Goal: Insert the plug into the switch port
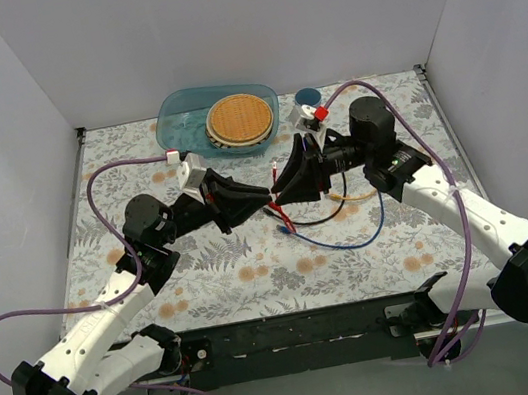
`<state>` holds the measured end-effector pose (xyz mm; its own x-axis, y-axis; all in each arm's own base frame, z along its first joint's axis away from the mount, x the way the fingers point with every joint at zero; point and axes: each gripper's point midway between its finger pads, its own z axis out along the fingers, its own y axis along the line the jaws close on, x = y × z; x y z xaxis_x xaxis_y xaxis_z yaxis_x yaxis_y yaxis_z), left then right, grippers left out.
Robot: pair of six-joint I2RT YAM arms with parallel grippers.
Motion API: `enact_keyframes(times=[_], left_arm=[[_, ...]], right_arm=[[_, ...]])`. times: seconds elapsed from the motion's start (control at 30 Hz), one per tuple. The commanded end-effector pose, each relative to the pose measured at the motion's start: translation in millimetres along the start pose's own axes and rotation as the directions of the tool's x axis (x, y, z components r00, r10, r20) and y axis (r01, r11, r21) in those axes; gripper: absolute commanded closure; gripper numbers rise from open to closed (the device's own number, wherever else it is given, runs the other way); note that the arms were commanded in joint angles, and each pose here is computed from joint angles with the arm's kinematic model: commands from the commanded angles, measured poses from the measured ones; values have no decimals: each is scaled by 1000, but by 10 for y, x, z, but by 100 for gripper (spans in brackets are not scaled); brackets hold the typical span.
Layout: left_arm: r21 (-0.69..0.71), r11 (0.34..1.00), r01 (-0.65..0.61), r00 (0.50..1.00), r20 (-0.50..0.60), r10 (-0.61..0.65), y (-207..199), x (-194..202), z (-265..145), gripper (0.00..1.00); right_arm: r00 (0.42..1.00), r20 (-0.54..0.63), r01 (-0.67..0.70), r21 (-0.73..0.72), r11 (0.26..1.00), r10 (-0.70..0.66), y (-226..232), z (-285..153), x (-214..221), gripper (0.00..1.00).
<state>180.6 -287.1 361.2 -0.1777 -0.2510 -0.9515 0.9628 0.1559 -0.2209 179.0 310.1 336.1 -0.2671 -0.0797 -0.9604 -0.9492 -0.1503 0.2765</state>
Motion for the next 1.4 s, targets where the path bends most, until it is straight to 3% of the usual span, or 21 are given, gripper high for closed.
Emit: enact_keyframes(times=[0.0,0.53,0.93,1.03,1.13,1.2,1.3,1.33,1.37], left_arm=[[17,999,-31,999,33,31,-55,-157,18,100],[-22,999,-23,1000,20,24,30,-104,17,100],[-17,1000,-24,998,62,25,-26,-189,-11,100],[-6,1000,-17,998,58,17,-35,-175,-3,100],[-5,1000,-14,998,56,14,-33,-166,-2,100],[-5,1000,-14,998,54,14,-30,-157,0,100],[-18,1000,-10,999,50,11,-3,-139,-2,100],[-58,998,1,999,53,3,64,-139,-7,90],[-89,996,9,998,59,-3,110,-152,-15,74]], right_arm=[[1000,11,22,-43,999,-21,72,23,-43,58],[1000,19,16,-47,999,-15,142,19,-81,54],[1000,-15,-13,-41,999,12,131,59,69,61],[1000,-14,-16,-35,999,15,114,63,66,68],[1000,-12,-14,-29,999,14,101,70,54,82],[1000,-10,-19,-17,1000,19,79,74,48,98],[1000,-3,-18,28,999,18,9,72,32,99],[999,-12,-33,49,998,33,-22,65,65,99],[999,-14,-36,90,995,37,-89,58,73,99]])
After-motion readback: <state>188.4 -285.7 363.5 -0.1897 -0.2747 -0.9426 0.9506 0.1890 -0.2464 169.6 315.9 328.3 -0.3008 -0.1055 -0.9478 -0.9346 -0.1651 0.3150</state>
